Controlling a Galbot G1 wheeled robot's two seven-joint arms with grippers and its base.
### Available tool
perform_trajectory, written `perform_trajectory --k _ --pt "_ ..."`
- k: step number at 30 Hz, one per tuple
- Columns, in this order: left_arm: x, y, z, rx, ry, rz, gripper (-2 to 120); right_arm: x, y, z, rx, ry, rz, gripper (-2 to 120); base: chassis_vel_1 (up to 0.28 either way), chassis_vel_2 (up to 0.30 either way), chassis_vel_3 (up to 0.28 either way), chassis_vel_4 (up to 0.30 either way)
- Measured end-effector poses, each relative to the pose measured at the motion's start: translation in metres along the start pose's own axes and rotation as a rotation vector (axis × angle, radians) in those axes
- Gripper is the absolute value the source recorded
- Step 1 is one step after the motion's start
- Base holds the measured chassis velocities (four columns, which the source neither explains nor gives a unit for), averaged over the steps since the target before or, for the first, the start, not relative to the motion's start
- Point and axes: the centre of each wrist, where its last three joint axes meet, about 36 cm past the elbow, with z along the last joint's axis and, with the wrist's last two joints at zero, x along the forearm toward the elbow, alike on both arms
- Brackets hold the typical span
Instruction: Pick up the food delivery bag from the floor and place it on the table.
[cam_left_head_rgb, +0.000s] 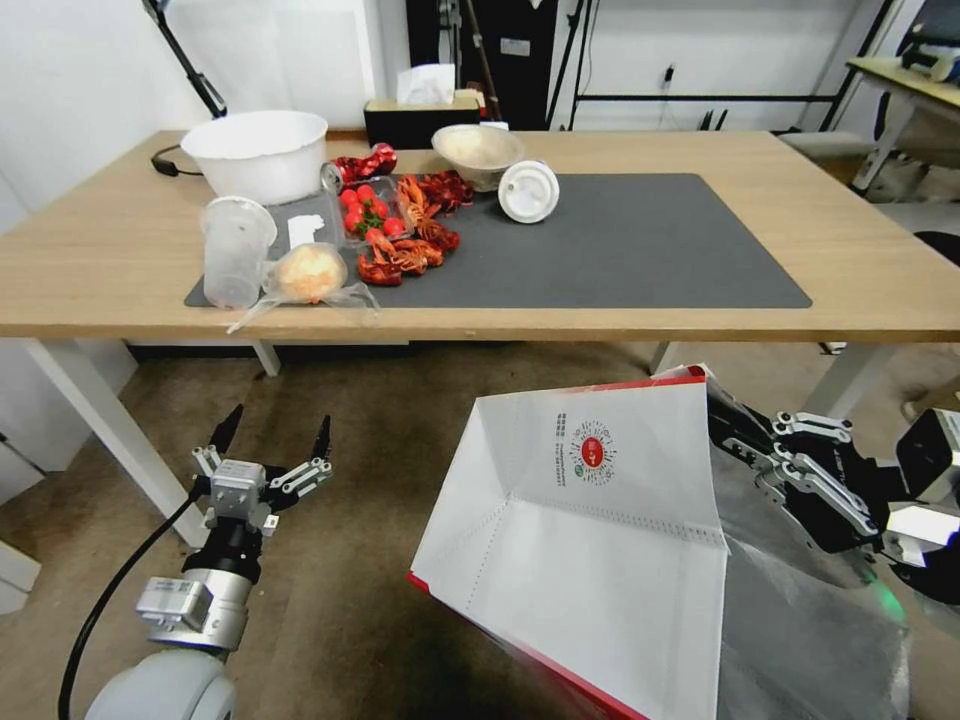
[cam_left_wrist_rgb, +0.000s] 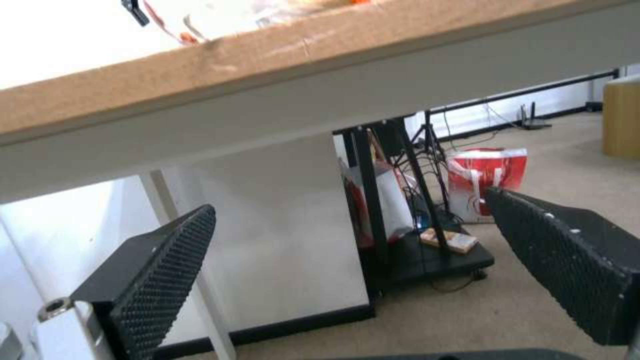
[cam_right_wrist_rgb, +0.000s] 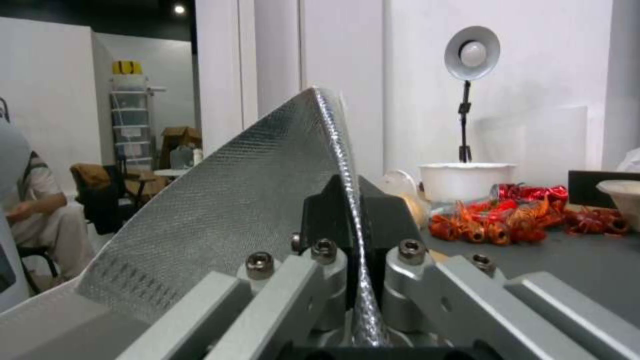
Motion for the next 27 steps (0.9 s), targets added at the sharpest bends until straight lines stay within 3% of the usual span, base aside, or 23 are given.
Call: perform_trajectory --k 27 --pt "0.0005 -0.0001 -0.0050 0.001 -0.017 -0.001 100 0.0000 0.0083 -0.0042 0.004 0.008 -0.001 0 0.000 0.000 0.000 0.000"
